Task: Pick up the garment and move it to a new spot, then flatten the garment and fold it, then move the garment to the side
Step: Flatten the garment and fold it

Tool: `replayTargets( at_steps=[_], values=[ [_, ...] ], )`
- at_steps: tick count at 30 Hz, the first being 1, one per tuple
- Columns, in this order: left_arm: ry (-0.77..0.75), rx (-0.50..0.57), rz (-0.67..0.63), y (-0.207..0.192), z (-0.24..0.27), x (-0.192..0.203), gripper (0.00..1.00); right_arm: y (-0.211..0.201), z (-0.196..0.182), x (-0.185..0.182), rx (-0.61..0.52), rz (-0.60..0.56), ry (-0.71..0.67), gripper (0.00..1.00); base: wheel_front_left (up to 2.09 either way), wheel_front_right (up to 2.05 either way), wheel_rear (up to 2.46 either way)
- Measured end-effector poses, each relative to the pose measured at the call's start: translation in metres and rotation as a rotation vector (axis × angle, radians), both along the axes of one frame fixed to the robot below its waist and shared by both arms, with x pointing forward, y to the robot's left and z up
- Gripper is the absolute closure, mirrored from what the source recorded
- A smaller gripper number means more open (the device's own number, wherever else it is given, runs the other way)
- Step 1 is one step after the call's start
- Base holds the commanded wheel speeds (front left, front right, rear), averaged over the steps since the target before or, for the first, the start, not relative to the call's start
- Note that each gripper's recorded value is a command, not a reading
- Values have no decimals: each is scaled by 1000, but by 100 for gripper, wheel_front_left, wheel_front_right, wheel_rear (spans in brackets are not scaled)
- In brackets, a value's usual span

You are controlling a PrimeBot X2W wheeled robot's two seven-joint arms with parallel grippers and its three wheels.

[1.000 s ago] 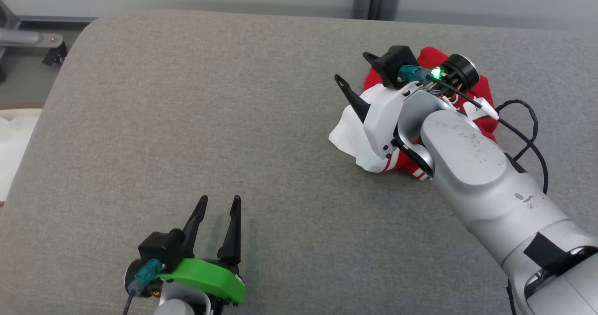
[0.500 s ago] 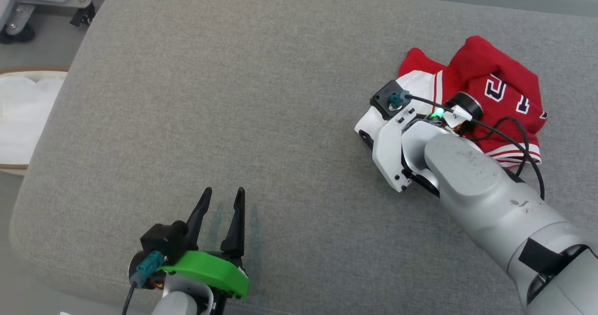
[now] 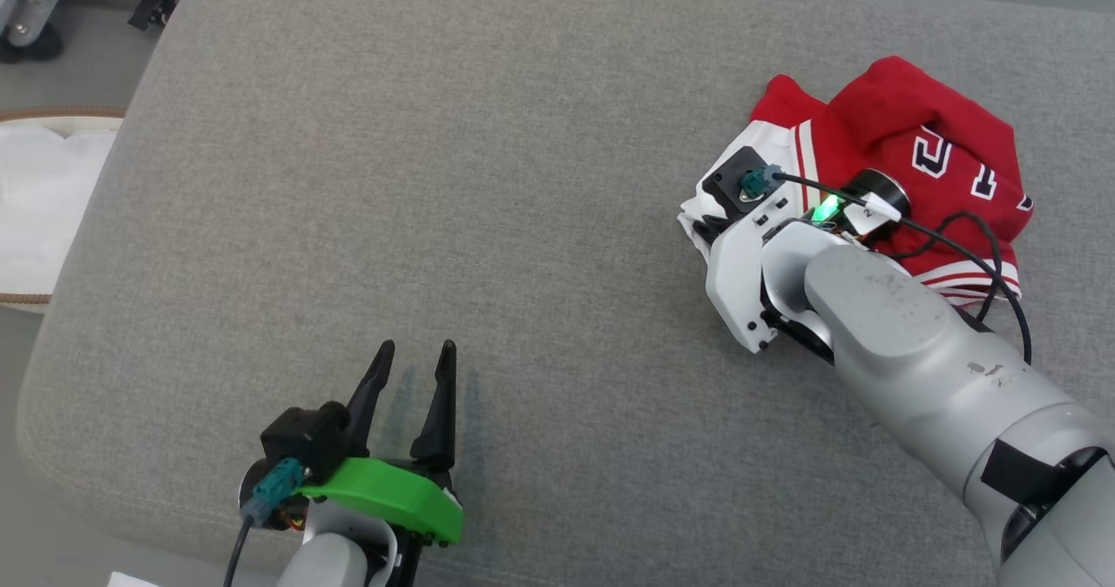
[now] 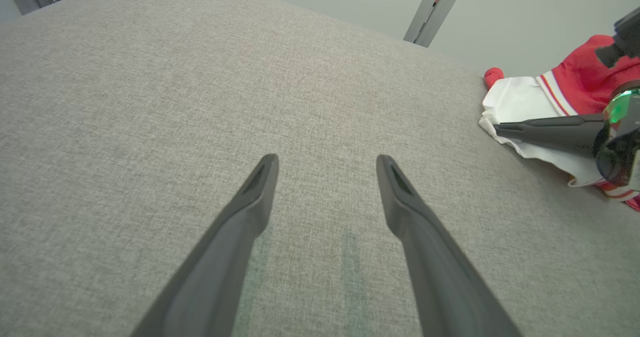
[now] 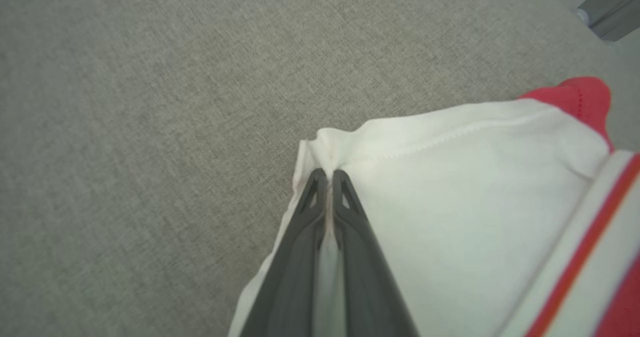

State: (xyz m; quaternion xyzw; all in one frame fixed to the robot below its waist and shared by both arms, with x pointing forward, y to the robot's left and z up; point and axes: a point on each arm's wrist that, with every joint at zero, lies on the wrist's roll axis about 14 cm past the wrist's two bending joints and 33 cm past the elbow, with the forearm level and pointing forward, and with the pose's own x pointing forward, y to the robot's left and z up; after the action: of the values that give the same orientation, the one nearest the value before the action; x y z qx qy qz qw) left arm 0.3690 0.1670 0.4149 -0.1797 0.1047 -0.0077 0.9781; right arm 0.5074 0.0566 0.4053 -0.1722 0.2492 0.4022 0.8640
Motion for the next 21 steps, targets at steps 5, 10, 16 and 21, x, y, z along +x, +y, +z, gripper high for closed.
replayTargets(
  at_steps=[5,10,16,21],
  values=[
    [-11,5,-1,0,3,0,0,20,61,21,193,-3,-167,100,0,0,0],
    [-32,7,-10,-2,10,0,0,50,146,30,401,39,-352,100,0,0,0],
    [-51,10,-13,-3,17,-4,0,63,278,38,588,78,-609,100,0,0,0],
    [-48,15,-7,-2,16,-11,0,52,391,30,764,75,-816,100,0,0,0]
  ],
)
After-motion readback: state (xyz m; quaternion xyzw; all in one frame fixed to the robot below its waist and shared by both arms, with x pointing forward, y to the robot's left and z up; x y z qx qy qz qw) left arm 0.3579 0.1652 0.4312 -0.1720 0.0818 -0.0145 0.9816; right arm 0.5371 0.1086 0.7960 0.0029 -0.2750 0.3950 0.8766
